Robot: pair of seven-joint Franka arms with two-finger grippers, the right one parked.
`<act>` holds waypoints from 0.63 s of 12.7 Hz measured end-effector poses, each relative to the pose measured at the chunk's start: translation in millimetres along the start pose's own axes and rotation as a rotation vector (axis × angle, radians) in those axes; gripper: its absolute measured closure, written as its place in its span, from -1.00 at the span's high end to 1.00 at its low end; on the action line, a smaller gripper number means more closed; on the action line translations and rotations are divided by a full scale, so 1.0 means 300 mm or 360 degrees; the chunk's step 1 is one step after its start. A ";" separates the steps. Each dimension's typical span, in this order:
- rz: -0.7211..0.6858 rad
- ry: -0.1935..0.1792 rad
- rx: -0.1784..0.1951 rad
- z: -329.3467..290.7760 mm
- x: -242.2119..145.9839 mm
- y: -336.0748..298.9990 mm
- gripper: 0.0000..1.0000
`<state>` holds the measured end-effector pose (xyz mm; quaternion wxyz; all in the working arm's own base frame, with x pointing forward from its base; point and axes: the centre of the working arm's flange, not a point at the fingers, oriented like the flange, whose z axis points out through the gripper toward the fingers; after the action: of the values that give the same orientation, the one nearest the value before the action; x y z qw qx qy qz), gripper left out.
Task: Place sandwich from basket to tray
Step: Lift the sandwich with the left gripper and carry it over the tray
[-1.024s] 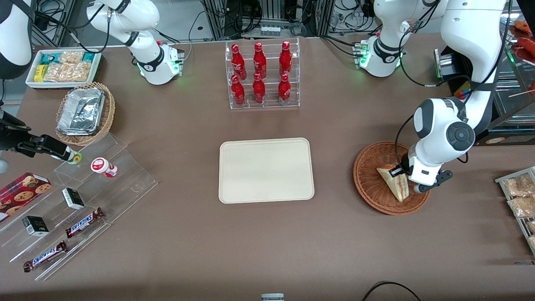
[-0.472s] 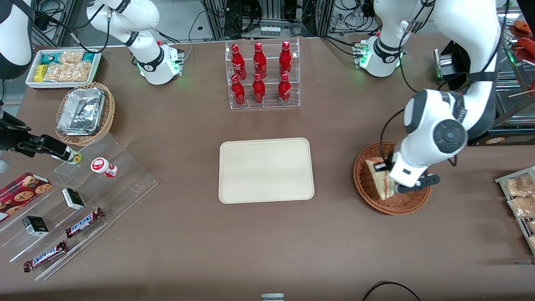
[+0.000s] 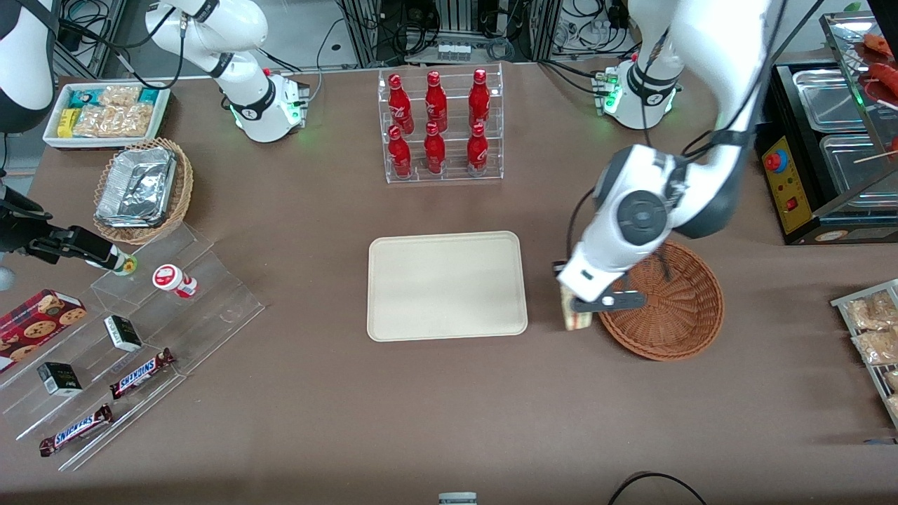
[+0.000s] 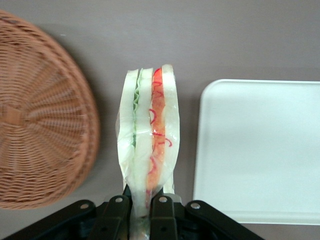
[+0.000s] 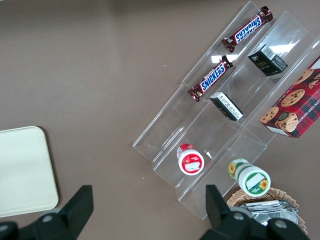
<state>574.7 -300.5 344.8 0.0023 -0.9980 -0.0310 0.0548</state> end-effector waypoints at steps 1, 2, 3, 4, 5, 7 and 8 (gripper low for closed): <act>-0.0009 0.0003 -0.0001 0.019 0.001 0.064 -0.70; -0.0008 0.0004 -0.0001 0.041 -0.002 0.126 -0.70; -0.0003 0.0001 0.0002 0.067 -0.011 0.186 -0.70; 0.0000 -0.0002 0.0006 0.096 -0.025 0.247 -0.70; -0.0004 -0.0001 0.0007 0.121 -0.040 0.311 -0.70; -0.0010 0.0005 0.0004 0.168 -0.069 0.433 -0.70; -0.0015 0.0009 0.0002 0.192 -0.082 0.486 -0.70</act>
<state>552.9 -447.6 288.9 0.0033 -0.9980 -0.0356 0.0520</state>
